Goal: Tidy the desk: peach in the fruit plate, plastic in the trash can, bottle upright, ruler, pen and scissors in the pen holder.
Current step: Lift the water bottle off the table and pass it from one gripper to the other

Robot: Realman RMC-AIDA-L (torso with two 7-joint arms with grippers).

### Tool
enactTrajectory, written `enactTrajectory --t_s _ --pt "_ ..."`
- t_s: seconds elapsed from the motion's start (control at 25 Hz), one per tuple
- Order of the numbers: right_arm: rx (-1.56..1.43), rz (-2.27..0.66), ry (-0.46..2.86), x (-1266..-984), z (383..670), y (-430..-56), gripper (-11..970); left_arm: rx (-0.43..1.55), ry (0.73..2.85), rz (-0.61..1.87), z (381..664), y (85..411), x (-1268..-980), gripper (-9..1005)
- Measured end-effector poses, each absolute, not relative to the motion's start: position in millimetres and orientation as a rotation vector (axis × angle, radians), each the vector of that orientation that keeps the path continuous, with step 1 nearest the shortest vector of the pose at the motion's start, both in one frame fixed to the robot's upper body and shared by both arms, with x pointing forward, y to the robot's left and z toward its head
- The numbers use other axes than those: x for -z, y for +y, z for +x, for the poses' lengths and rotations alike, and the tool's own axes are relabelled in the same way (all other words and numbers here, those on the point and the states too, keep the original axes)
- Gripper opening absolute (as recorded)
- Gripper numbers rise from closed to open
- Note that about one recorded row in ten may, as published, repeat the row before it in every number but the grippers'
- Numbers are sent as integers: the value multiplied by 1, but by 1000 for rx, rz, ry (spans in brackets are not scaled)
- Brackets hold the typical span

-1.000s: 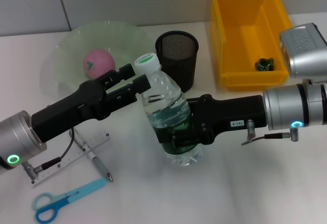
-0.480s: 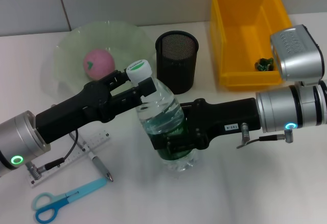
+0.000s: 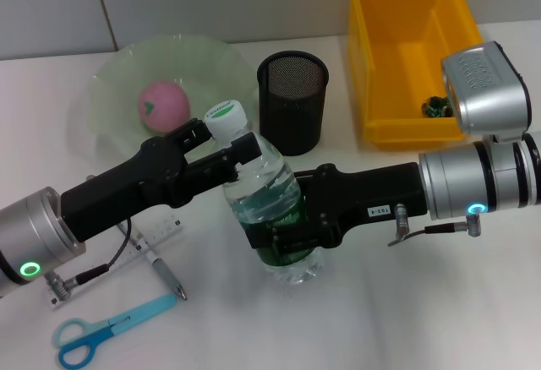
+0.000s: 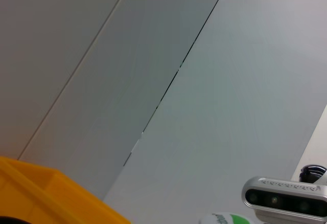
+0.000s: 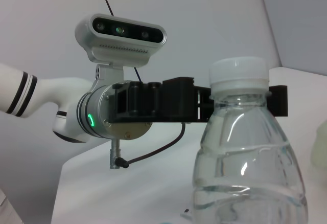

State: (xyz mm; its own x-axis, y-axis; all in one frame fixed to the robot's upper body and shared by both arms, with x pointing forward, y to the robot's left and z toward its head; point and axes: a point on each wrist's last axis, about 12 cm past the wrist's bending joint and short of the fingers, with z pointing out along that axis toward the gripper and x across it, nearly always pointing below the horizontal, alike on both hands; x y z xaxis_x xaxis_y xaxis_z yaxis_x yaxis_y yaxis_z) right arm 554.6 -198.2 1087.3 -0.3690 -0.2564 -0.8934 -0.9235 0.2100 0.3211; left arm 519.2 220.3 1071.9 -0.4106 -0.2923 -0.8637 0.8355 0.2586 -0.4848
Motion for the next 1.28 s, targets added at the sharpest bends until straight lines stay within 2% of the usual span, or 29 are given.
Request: enactTrajectory --t_s 0.84,1.04,1.28 --pt "-1193 -1113 1767 -1086 555 -195 733 1372 1493 538 520 217 -1072 840" --pt "-1193 -1114 1766 -1086 554 -195 734 1371 1493 537 520 217 -1072 662" --pt "-1193 -1113 1766 -1086 555 -195 734 1367 1490 535 520 218 -1072 612"
